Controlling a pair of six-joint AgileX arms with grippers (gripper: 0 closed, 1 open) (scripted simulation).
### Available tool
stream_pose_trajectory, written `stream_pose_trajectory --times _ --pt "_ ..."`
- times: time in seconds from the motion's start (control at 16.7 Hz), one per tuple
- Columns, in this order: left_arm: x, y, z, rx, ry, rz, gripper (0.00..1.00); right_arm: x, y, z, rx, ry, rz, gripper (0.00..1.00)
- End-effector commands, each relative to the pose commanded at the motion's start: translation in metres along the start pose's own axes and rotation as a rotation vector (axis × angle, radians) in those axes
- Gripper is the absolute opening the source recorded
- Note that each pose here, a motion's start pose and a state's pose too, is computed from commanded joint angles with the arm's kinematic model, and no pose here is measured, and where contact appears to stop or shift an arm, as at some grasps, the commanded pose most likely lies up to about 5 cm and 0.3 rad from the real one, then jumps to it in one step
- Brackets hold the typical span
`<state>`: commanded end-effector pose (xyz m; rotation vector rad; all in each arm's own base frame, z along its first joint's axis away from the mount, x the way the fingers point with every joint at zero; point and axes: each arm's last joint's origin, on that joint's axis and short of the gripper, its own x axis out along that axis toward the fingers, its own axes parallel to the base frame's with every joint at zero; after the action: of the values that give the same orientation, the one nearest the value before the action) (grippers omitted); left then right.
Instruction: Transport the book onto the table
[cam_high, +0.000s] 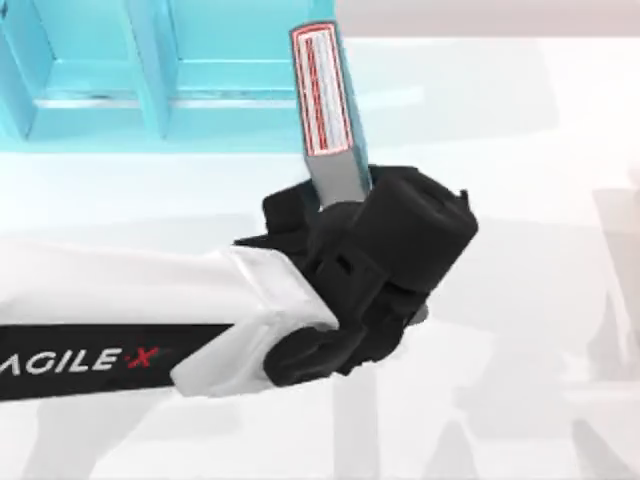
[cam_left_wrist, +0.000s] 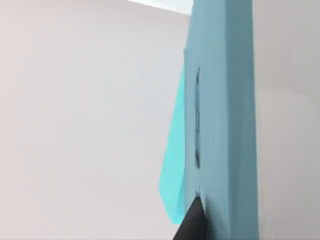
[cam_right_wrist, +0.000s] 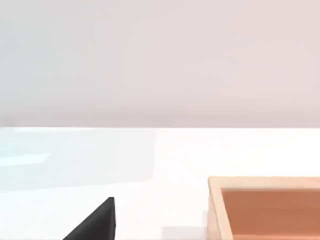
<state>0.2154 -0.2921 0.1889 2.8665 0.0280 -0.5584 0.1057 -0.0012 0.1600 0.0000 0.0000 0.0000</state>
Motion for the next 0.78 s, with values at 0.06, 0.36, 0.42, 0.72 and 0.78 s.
stream_pose_trajectory --times 0.06,0.36,0.42,0.72,0.78 --pt "-0.001 0.004 0.009 0.157 -0.003 -0.012 0.0 0.0 0.0 0.0 0.0 0.0 0.0 1.0" --pt "-0.009 0.022 0.047 0.877 -0.011 -0.069 0.0 0.0 0.0 0.0 0.0 0.0 0.0 1.0" --pt "-0.011 0.025 0.053 1.001 -0.01 -0.081 0.0 0.0 0.0 0.0 0.0 0.0 0.0 1.0" --pt "-0.02 0.04 0.076 1.499 -0.001 -0.145 0.0 0.0 0.0 0.0 0.0 0.0 0.0 1.0" --pt "-0.022 0.042 0.078 1.57 0.001 -0.158 0.0 0.0 0.0 0.0 0.0 0.0 0.0 1.0"
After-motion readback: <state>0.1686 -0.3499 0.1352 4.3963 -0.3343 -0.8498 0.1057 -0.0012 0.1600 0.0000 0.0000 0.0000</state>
